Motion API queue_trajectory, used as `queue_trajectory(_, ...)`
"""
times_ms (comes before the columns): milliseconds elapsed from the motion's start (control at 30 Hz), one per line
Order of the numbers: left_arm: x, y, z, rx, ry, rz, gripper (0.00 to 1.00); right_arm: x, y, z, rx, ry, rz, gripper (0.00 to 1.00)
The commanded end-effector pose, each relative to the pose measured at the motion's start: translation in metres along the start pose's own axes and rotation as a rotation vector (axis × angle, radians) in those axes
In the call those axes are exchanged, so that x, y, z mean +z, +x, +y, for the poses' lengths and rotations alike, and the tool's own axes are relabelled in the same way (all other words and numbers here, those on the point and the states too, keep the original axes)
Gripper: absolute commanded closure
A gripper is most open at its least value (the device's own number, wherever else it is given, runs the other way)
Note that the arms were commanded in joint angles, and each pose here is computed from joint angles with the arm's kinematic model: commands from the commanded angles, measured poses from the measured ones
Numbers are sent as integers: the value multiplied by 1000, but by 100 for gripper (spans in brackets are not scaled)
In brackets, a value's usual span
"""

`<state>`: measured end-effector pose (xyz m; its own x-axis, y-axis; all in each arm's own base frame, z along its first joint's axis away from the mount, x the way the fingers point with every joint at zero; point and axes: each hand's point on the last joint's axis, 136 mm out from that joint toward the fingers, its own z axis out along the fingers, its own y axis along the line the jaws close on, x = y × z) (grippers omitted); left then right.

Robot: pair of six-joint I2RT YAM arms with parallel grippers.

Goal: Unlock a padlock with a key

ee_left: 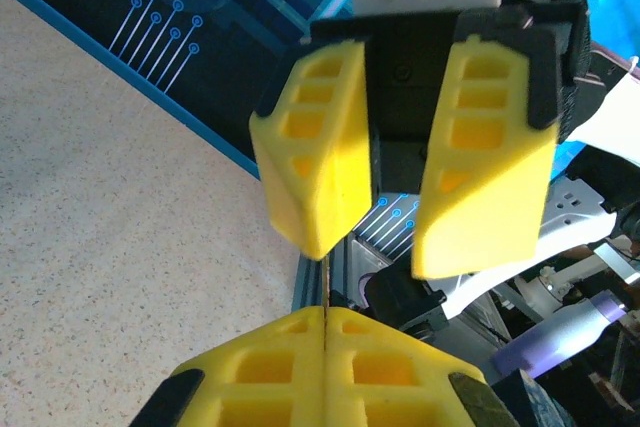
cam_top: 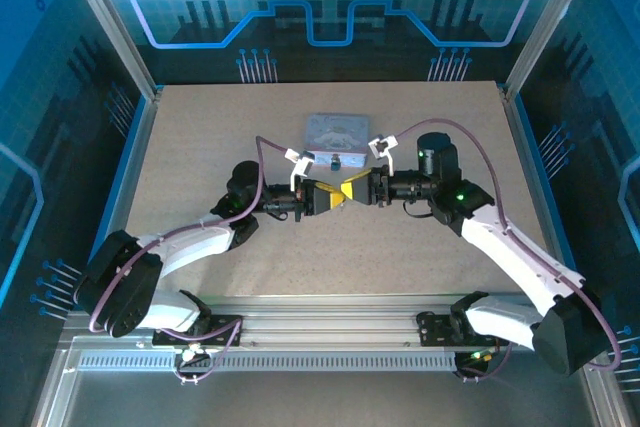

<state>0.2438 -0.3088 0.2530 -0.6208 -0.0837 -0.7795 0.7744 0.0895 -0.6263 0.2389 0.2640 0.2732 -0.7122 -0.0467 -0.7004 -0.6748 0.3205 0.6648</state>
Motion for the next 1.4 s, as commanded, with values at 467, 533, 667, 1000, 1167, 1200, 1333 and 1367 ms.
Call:
queue_trajectory(467,-3,-11,-21,78,33,-28,100,5,14,-1,15,-43,38,100)
queue_trajectory(533,-3,-10,-20,73,31,-24,100,4,13,-1,13,-38,35,100)
queue_trajectory(667,-4,-8,-15,76,3,-30,100,4,12,-3,-2,-22,28,100)
queue_trajectory(1000,-25,-4,4,95,-200,-55,39,-8,-9,9,-173,58,-2,100)
queue_trajectory(1167,-35,-5,-7,136,-219,-66,31,-10,-16,16,-285,96,53,100)
queue_trajectory(1200,-36,-6,-11,145,-204,-69,31,-9,-18,19,-303,88,61,100)
queue_trajectory(1333,-35,-11,-20,151,-169,-84,32,-4,-23,37,-342,-21,76,100)
queue_trajectory(1367,-35,-12,-22,148,-159,-90,33,-2,-24,43,-348,-60,80,100)
